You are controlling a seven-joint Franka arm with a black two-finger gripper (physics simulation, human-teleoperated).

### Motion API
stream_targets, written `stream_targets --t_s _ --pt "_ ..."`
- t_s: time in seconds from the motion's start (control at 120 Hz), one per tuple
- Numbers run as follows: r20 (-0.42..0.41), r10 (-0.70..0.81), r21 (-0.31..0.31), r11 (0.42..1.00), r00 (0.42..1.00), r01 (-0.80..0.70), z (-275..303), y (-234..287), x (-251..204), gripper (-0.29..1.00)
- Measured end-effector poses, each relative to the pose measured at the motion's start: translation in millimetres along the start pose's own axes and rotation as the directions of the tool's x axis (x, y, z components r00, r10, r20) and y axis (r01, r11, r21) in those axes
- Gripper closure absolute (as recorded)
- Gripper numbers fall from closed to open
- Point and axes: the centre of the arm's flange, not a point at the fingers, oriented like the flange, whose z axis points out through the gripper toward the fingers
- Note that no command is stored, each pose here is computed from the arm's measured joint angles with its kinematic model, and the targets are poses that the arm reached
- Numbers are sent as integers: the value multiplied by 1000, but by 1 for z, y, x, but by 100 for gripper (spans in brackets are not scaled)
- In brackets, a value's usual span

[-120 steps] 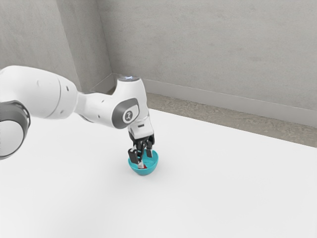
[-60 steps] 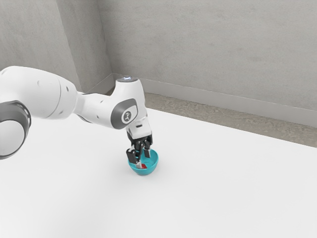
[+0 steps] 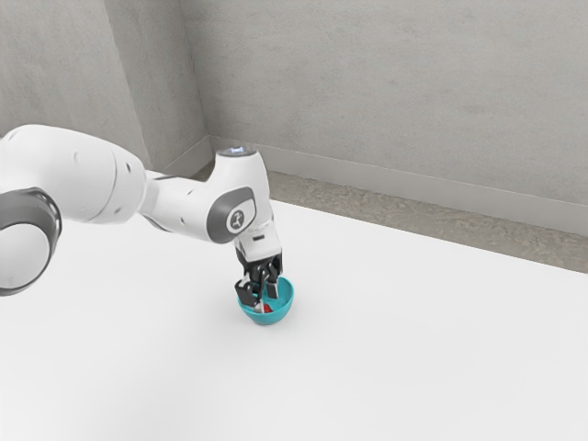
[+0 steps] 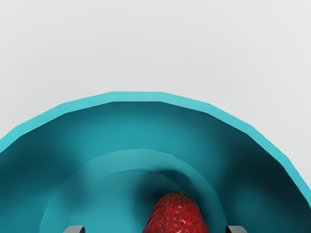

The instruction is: Take strawberry from the bowl

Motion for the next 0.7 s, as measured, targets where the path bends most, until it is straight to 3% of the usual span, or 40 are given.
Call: stream_targets --t_s 0.167,0.7 --pt "0 -1 -5 1000 1000 1 3 1 0 36" --pt "-3 -6 -1 1000 1000 6 10 0 -1 58"
